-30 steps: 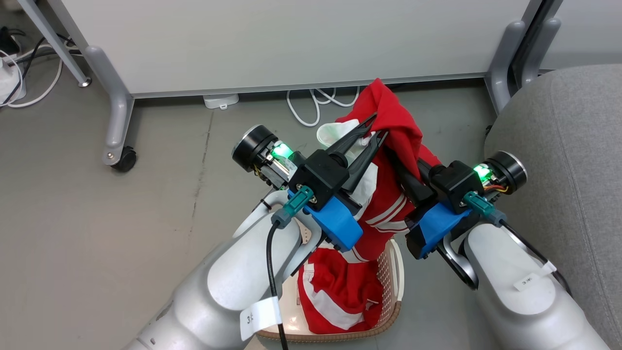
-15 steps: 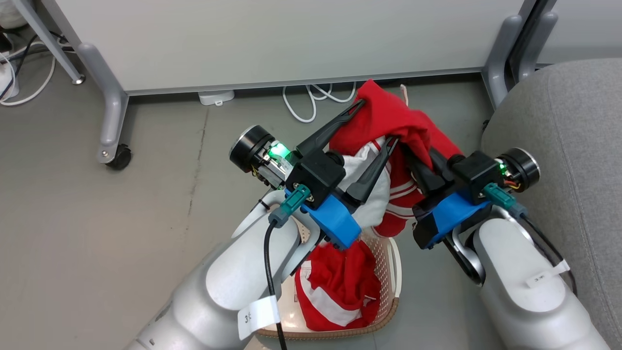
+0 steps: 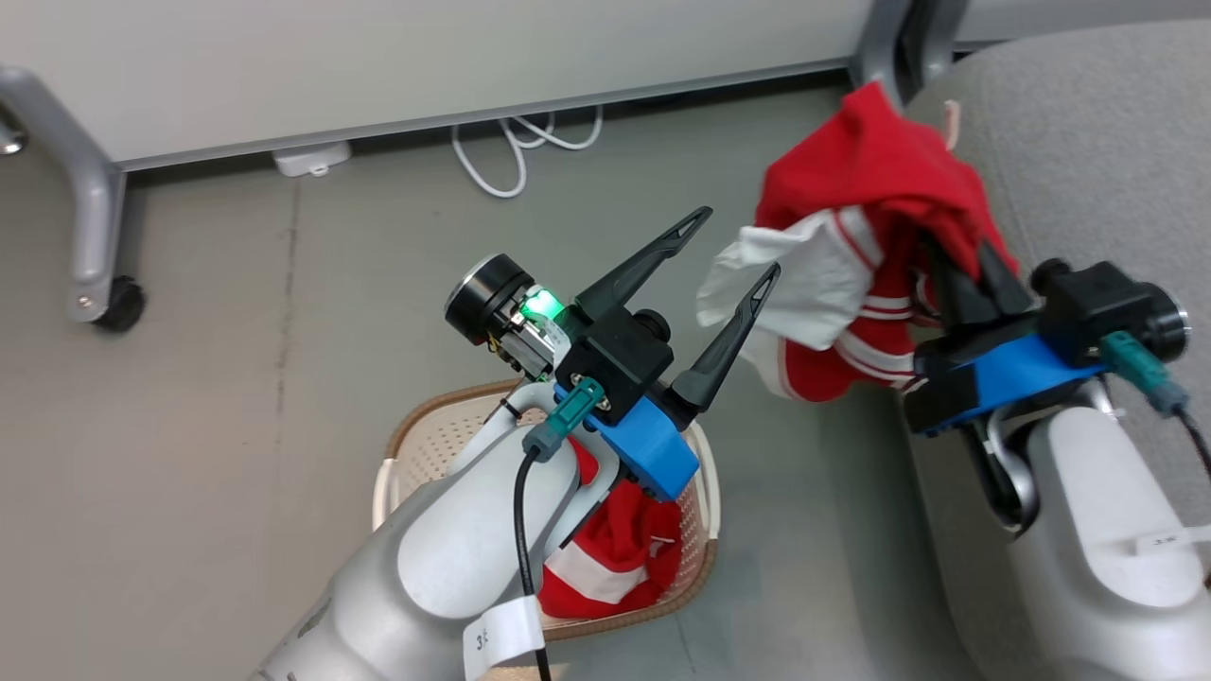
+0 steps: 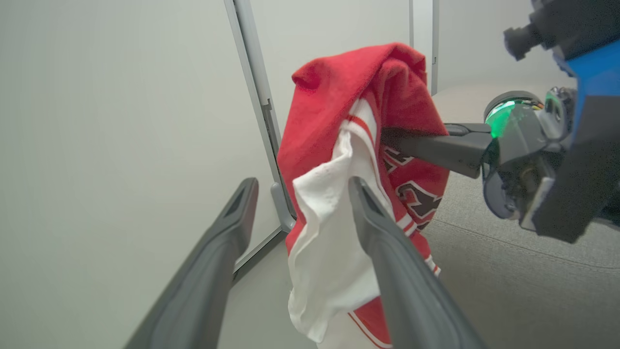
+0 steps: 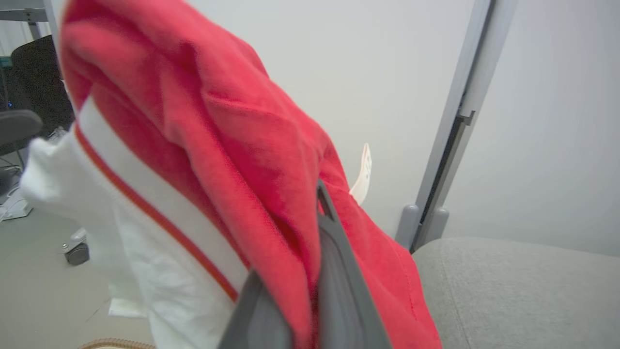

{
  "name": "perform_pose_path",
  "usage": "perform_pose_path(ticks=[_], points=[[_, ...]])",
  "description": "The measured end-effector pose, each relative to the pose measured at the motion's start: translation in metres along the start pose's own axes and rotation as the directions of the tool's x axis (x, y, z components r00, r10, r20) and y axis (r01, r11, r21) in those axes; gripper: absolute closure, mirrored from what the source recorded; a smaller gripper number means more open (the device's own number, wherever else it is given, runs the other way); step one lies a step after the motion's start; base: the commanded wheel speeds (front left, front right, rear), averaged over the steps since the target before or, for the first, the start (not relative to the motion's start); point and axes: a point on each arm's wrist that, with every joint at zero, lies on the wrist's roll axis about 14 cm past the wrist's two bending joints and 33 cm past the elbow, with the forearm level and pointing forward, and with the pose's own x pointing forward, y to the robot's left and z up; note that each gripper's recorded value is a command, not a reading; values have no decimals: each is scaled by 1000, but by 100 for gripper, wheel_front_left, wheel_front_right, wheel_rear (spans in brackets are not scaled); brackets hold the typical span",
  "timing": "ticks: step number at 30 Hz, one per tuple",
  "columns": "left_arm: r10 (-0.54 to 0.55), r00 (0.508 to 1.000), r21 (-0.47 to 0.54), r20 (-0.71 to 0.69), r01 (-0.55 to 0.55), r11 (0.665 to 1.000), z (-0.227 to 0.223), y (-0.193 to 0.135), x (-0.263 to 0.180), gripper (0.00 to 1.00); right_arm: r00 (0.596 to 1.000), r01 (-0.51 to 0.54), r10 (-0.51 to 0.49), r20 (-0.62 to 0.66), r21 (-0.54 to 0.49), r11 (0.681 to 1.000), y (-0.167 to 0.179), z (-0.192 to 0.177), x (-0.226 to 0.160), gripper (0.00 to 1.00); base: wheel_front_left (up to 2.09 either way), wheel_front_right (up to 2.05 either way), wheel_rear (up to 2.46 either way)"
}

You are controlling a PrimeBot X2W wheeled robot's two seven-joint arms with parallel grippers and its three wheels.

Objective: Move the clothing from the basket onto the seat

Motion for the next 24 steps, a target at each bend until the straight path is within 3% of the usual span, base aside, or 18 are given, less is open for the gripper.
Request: perform_pose_path(ticks=[8, 13, 24], points=[[-109, 994, -32, 6, 109, 993, -12, -30, 20, 0, 971, 239, -239, -16, -12, 971, -79, -5, -44, 100, 0, 0, 0], [-206, 979, -60, 7, 206, 977, -22, -62, 28, 0, 920, 391, -392, -24, -25, 920, -121, -5, -90, 100, 0, 0, 0], [-370, 929, -105, 25, 371, 923, -27, -122, 36, 0, 825, 559, -562, -61, -52, 827, -155, -9, -166, 100, 0, 0, 0]])
